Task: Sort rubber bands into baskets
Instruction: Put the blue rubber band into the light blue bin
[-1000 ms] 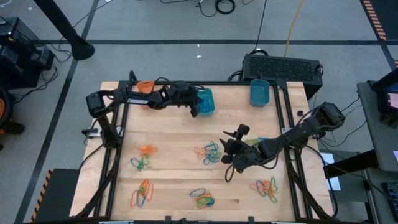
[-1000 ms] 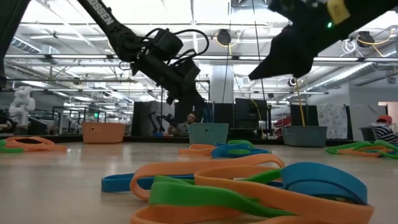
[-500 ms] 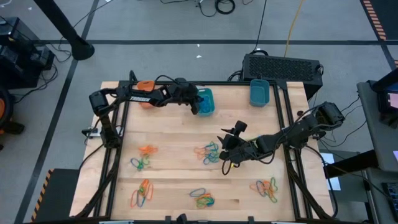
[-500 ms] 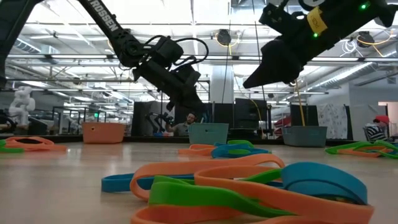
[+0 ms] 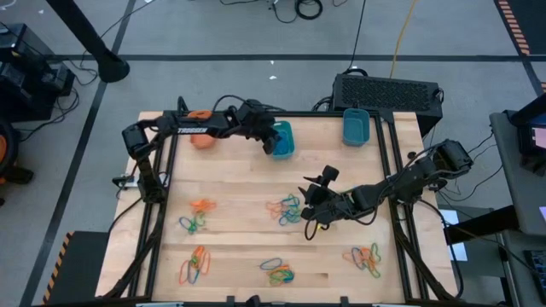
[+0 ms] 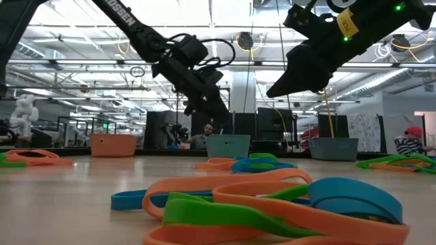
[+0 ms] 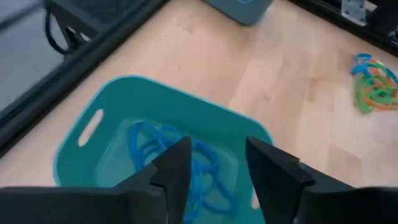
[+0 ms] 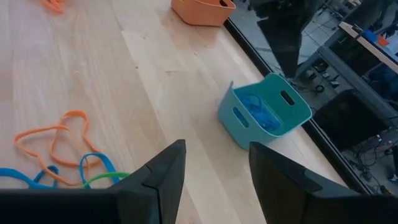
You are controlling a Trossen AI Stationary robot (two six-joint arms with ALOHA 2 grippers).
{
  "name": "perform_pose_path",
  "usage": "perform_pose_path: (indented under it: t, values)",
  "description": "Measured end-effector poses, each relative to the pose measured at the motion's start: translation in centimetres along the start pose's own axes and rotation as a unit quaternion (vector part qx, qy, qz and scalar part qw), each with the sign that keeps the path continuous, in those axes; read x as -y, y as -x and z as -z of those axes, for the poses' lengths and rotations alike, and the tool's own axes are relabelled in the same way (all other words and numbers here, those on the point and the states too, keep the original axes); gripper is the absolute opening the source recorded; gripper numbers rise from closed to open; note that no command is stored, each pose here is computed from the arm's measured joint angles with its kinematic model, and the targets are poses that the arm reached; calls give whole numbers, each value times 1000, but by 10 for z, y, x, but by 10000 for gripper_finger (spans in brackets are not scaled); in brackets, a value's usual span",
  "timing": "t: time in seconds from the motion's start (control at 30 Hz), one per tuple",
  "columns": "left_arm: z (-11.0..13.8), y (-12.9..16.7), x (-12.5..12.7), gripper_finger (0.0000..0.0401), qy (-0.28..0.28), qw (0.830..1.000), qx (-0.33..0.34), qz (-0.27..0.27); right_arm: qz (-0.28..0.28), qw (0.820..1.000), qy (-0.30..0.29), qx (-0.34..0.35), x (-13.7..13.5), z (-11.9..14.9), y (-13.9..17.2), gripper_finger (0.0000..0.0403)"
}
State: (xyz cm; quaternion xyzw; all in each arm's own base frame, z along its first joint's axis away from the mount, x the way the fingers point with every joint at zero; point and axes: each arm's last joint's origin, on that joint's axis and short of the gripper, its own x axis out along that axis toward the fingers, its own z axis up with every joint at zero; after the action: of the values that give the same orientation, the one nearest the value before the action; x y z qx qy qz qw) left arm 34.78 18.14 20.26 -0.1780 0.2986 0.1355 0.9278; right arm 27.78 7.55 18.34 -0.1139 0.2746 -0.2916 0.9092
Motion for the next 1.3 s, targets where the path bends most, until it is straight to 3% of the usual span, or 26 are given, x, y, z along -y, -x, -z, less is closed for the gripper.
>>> perform_pose_path:
  t: [0.17,0.33,0.5,0.63,0.8,1.03,1.3]
  values:
    - [-13,10,21,162,-4,997,-27,68,-22,1000,13,-5,-1,0,0,169]
    - [4,25,66,162,-37,984,-128,116,-89,996,27,-16,-2,-1,8,169]
    - [26,32,125,162,-118,973,-170,101,-114,992,26,-39,11,-3,23,169]
    - [45,28,177,162,-193,968,-146,70,-116,991,22,-68,27,0,41,169]
    - [69,21,219,162,-268,953,-122,67,-124,991,-2,-51,48,-8,59,169]
    - [99,5,253,162,-262,952,-117,102,-134,991,-17,-13,69,-18,75,169]
    - [137,-32,264,162,-277,946,-131,106,-133,991,-25,-21,70,-16,75,169]
